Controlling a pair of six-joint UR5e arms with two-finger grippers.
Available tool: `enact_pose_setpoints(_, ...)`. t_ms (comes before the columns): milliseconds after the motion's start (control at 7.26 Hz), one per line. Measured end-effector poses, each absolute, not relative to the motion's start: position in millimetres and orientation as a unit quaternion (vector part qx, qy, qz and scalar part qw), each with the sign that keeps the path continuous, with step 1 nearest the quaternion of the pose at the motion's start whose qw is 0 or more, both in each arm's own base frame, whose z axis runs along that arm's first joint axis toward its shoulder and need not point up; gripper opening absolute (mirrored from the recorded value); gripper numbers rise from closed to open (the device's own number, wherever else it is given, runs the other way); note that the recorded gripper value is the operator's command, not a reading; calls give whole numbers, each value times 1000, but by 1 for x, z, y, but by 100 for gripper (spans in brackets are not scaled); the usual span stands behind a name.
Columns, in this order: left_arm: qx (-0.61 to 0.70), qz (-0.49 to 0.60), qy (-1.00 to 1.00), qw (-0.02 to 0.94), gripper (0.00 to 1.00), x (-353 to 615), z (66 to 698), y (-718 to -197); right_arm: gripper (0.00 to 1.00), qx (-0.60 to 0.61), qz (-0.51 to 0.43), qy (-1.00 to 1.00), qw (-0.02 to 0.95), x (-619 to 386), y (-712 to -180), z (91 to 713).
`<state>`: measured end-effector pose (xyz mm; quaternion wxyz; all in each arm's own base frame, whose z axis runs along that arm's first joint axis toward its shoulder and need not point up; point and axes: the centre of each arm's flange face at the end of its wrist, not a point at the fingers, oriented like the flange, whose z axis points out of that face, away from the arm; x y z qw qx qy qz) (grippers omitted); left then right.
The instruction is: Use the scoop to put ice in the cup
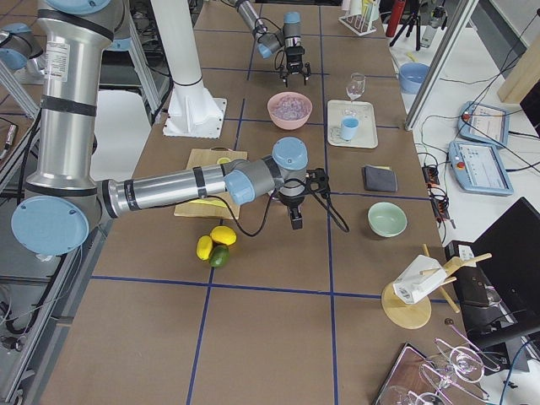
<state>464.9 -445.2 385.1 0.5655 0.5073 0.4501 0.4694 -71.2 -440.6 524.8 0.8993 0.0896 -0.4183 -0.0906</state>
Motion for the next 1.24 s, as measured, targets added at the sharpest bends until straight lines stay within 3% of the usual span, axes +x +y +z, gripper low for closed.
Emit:
enact_pose_setpoints(551,509,448,475,560,100,524,351,-425,100,70,-78,-430,897,-106,-430,497)
enact_pose_setpoints(1240,506,449,482,557,100,540,345,-414,100,24,-18,-432,901,-185,-377,430)
